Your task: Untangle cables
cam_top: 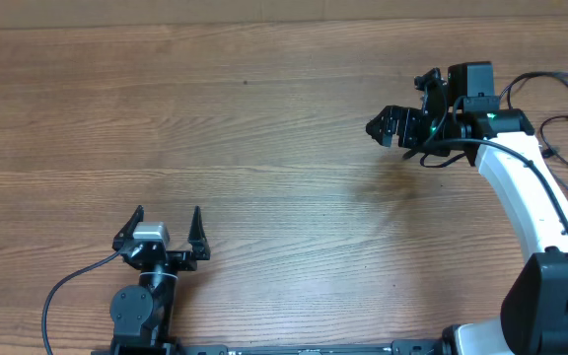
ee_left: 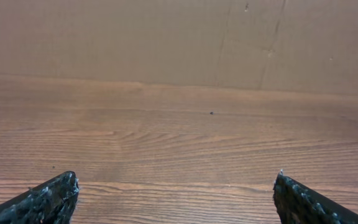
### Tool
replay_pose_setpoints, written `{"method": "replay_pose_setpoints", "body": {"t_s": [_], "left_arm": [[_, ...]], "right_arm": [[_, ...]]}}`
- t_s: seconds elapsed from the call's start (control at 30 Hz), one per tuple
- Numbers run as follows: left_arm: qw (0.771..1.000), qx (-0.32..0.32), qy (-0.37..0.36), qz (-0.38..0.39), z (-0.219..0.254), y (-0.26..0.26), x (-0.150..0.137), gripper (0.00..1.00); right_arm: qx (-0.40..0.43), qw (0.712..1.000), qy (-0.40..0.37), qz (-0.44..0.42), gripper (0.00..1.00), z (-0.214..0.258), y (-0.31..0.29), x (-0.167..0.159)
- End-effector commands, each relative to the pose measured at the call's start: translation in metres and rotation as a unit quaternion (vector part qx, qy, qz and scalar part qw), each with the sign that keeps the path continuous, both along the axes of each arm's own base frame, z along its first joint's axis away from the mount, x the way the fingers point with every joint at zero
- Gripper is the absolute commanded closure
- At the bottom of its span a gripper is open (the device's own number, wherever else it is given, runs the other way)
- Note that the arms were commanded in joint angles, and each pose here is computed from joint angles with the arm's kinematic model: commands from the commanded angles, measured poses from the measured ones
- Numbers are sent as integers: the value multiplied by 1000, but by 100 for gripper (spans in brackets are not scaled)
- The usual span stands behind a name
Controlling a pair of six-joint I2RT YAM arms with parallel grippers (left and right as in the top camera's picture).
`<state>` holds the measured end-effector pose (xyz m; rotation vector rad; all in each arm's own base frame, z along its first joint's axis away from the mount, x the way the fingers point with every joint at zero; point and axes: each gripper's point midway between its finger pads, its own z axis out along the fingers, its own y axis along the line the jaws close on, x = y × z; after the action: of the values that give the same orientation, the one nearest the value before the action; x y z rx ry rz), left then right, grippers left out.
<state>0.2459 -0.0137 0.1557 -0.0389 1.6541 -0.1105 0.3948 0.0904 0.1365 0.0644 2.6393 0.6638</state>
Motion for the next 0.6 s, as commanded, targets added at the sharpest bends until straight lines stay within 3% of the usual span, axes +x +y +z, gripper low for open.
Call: {"method": "replay_pose_setpoints", "body": {"t_s": [0.0,0.37,0.57], "left_arm": [[1000,4,-4,8,1,3,0,0],[1000,4,-4,8,1,3,0,0],[1000,4,-4,8,1,3,0,0]], "right_arm": [[0,1000,-9,2,0,5,1,4],[-7,1000,-17,0,0,8,-1,4],[1,996,-69,-47,0,44,-4,14]]}}
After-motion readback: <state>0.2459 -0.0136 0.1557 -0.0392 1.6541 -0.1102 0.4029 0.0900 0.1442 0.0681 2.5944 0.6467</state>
